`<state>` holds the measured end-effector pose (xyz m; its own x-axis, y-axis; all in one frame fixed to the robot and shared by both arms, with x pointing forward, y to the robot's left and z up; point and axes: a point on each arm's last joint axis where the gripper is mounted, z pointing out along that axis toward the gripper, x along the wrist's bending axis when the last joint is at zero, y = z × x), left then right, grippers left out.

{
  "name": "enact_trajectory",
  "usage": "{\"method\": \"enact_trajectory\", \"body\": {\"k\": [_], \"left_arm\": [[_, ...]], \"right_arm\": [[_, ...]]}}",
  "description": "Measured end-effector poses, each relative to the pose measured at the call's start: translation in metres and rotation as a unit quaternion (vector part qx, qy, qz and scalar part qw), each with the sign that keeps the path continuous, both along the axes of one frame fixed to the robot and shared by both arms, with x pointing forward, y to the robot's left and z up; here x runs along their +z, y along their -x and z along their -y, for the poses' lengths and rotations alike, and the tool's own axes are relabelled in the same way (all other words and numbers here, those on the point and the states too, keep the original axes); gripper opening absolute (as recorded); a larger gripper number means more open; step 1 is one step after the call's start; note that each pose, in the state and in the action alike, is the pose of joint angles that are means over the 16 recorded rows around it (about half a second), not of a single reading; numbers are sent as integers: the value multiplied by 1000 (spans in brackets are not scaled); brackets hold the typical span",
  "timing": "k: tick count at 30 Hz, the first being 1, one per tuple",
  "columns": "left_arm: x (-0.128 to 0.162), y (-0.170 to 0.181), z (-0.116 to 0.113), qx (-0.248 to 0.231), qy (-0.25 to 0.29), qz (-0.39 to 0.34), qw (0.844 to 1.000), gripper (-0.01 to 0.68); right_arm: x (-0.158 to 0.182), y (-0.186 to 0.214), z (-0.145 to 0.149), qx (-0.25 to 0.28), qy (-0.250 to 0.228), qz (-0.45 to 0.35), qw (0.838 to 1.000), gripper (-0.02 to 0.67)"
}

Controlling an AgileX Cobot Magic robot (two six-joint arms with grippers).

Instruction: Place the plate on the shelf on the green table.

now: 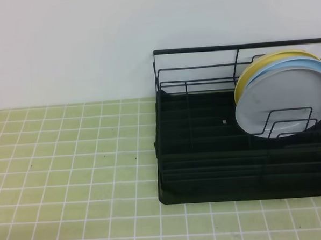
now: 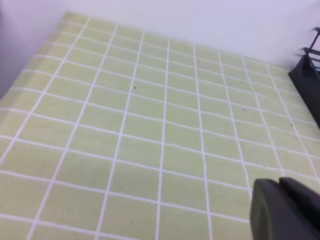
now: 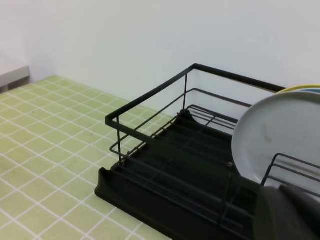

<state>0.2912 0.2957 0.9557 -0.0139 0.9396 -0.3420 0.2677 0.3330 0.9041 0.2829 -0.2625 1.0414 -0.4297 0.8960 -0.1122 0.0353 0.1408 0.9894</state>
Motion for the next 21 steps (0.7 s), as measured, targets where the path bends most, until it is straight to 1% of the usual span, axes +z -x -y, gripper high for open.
{"method": "enact_trajectory", "body": {"k": [4, 7, 11, 16, 21], "left_arm": [[0, 0, 0, 0, 0, 0, 1000, -2], [0, 0, 0, 0, 0, 0, 1000, -2], [0, 0, 0, 0, 0, 0, 1000, -2], [0, 0, 0, 0, 0, 0, 1000, -2], [0, 0, 0, 0, 0, 0, 1000, -2]], "right_arm": [[-1, 1, 2, -12, 0, 4, 1000, 0], [-5, 1, 5, -31, -3, -2, 999, 0], [-16, -1, 12, -76, -6, -11, 997, 0], [-35, -5, 24, -143, -21, -9, 989, 0], [-55, -9, 30, -180, -29, -11, 983, 0]]}}
